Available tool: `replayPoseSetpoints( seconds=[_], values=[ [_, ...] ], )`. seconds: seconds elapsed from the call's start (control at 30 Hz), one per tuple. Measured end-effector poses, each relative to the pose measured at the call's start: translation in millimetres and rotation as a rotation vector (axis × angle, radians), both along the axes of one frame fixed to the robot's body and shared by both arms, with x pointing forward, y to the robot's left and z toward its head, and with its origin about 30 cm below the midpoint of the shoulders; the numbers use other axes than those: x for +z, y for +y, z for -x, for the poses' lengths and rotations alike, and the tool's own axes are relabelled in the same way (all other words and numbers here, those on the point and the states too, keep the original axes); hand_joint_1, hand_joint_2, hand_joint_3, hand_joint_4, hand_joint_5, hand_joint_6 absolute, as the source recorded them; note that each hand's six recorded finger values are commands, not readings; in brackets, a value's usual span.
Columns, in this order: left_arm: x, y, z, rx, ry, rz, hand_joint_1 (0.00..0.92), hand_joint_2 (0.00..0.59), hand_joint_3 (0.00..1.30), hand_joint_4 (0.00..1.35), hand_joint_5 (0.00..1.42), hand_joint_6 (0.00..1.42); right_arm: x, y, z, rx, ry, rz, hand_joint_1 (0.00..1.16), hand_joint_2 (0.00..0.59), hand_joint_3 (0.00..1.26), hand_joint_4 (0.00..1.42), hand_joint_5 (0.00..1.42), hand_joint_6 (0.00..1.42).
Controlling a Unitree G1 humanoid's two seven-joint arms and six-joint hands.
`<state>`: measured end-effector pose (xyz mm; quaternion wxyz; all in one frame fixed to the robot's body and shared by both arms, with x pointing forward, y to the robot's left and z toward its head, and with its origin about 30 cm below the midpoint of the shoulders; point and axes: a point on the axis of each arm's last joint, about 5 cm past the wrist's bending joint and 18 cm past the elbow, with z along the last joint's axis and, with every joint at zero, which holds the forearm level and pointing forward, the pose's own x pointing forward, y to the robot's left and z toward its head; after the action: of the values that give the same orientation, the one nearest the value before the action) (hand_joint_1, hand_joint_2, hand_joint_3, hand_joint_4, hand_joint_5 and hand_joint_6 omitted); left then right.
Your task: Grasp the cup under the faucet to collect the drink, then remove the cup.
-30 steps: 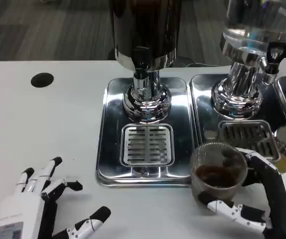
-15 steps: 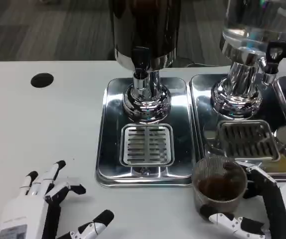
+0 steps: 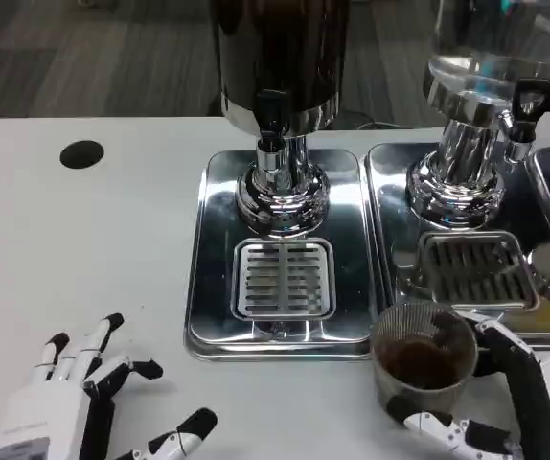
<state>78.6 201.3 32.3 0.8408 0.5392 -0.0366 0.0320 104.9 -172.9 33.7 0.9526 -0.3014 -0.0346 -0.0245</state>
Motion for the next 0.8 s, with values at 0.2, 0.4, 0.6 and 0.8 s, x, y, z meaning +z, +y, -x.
replayPoseSetpoints(
  seconds=[0.2, 0.4, 0.6, 0.8],
  values=[
    [0.6, 0.0, -0.3, 0.000, -0.003, 0.003, 0.000, 0.096, 0.56, 0.05, 0.18, 0.06, -0.6, -1.6, 0.7, 0.001, 0.004, -0.002, 0.78, 0.225, 0.36, 0.39, 0.40, 0.45],
    [2.6, -0.9, -1.8, -0.005, -0.016, 0.006, 0.000, 0.095, 0.57, 0.05, 0.18, 0.06, -0.4, -3.6, 0.8, 0.016, 0.014, 0.007, 0.76, 0.229, 0.33, 0.32, 0.33, 0.41],
    [4.1, 0.0, -2.9, -0.003, -0.022, 0.004, 0.000, 0.095, 0.57, 0.05, 0.19, 0.06, 0.7, -4.7, 0.3, 0.038, 0.026, 0.009, 0.75, 0.218, 0.33, 0.29, 0.30, 0.38],
    [4.2, 0.1, -3.0, -0.005, -0.016, 0.006, 0.000, 0.095, 0.58, 0.06, 0.19, 0.06, 1.8, -1.4, -0.3, 0.070, 0.035, 0.017, 0.73, 0.220, 0.31, 0.28, 0.28, 0.37]
  ],
)
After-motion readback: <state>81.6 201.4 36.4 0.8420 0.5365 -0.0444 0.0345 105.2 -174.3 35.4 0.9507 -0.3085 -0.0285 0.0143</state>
